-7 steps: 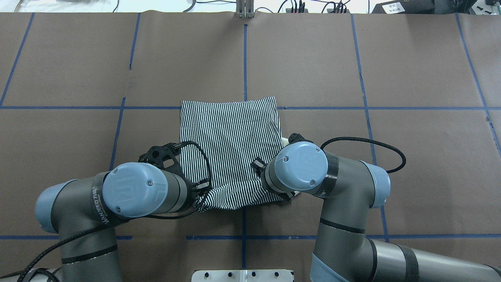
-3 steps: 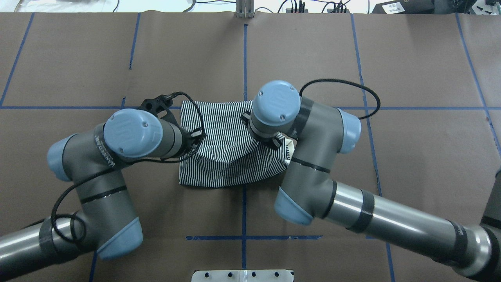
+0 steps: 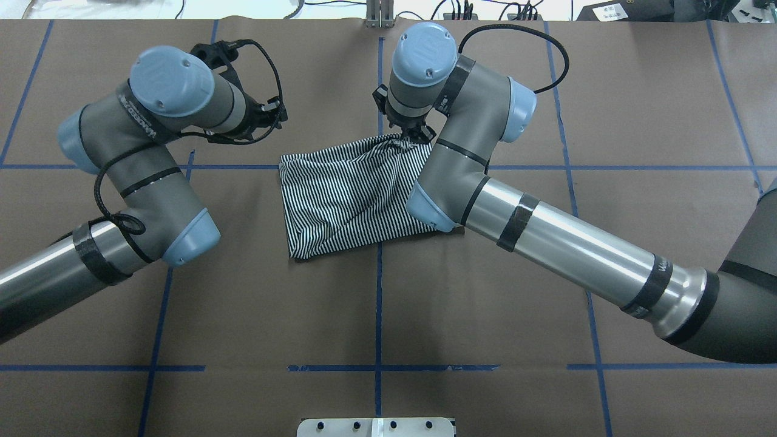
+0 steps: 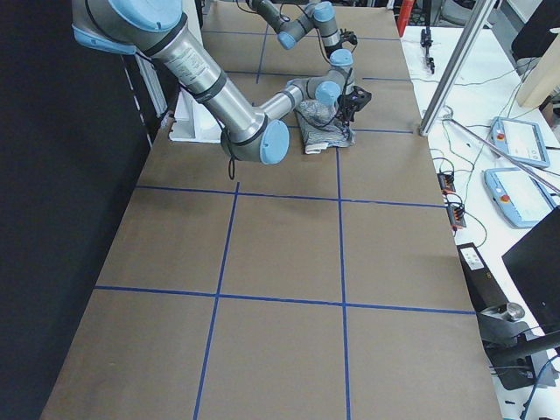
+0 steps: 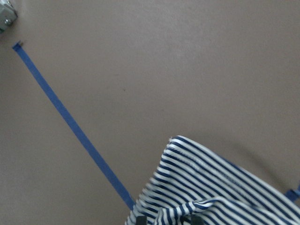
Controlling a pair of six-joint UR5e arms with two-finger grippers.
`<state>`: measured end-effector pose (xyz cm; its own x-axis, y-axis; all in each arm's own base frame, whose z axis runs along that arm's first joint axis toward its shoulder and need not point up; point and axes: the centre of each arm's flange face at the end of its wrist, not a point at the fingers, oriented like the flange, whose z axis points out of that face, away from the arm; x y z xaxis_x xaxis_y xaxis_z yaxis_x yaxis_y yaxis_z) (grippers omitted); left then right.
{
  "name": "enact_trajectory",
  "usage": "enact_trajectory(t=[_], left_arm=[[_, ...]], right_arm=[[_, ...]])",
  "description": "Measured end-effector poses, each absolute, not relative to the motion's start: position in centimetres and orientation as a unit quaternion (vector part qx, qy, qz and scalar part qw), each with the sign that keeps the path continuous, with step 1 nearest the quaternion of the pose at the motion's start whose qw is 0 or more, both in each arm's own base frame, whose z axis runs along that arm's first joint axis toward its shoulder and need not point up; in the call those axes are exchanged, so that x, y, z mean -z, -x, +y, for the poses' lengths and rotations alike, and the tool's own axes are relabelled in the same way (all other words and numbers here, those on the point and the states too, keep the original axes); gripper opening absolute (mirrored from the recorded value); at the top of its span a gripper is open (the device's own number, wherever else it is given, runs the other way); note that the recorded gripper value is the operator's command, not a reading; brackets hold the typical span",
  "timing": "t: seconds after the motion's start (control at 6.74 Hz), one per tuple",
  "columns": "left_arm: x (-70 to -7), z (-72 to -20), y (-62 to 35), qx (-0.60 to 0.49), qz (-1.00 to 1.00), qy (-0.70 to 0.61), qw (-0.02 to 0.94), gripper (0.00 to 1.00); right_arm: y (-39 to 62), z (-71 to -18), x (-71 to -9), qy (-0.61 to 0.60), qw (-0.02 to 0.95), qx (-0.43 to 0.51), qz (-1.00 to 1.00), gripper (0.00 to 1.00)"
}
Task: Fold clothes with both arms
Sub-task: 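Lift the near edge with both grippers and fold it toward the far end, then release the shirt and raise the right gripper away while the left gripper hovers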
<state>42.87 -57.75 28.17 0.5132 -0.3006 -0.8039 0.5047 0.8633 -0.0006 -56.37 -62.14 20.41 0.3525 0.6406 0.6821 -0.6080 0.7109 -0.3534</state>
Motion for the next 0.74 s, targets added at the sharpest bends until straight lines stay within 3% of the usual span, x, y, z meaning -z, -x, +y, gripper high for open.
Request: enact_trajectory(t=[0.59, 0.74], left_arm=[[-28.8, -58.8, -42.6, 0.218, 0.441, -0.128, 0.861, 1.00], [-28.6, -57.4, -44.5, 0.209, 0.447, -0.120, 0.861, 0.92]], right_arm=[[53.1, -66.2, -21.8, -0.001, 0.831, -0.365, -0.419, 1.00], [50.8, -67.4, -21.9, 0.006, 0.836, -0.346, -0.426, 1.00]])
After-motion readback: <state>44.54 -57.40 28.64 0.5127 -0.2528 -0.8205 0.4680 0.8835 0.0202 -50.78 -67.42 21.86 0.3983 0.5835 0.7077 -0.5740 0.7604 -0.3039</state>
